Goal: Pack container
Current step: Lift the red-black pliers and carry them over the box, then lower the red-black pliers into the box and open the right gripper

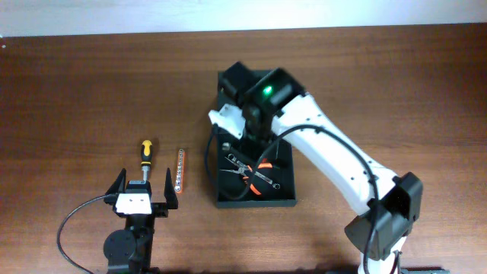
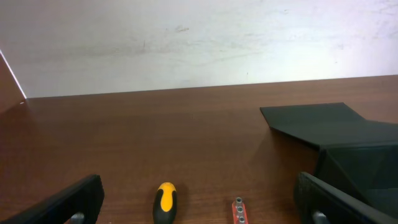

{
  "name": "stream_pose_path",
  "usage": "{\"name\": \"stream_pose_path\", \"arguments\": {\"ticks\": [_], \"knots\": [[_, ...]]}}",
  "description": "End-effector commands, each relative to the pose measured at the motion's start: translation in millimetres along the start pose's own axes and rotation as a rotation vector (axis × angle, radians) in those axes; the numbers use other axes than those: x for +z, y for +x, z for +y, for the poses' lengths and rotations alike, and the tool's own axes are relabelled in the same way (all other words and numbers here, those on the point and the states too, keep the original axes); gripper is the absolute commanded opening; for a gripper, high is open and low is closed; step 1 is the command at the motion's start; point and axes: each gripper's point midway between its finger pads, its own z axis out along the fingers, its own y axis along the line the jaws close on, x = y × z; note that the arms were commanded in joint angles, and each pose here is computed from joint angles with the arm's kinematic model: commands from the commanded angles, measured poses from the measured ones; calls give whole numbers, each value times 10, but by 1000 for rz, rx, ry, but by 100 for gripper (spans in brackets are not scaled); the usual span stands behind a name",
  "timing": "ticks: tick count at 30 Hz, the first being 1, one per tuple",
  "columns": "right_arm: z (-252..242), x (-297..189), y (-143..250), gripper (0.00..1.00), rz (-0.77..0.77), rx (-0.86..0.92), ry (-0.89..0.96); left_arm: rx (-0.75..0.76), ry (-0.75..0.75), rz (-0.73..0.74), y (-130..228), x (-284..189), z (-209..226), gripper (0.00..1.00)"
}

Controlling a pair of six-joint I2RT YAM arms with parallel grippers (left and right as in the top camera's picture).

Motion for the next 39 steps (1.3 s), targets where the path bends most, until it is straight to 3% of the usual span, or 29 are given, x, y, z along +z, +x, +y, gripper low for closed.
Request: {"name": "stream_pose_path", "arguments": {"ticks": [1,12,39], "knots": [[-14,157,116,4,44,150,10,-3,-8,1,17,0,15,99],[-116,373,-88,4,-44,379,23,-3,-8,1,17,0,15,99],[-226,1217,299,6,36,364,43,-3,-8,1,17,0,15,99]]}}
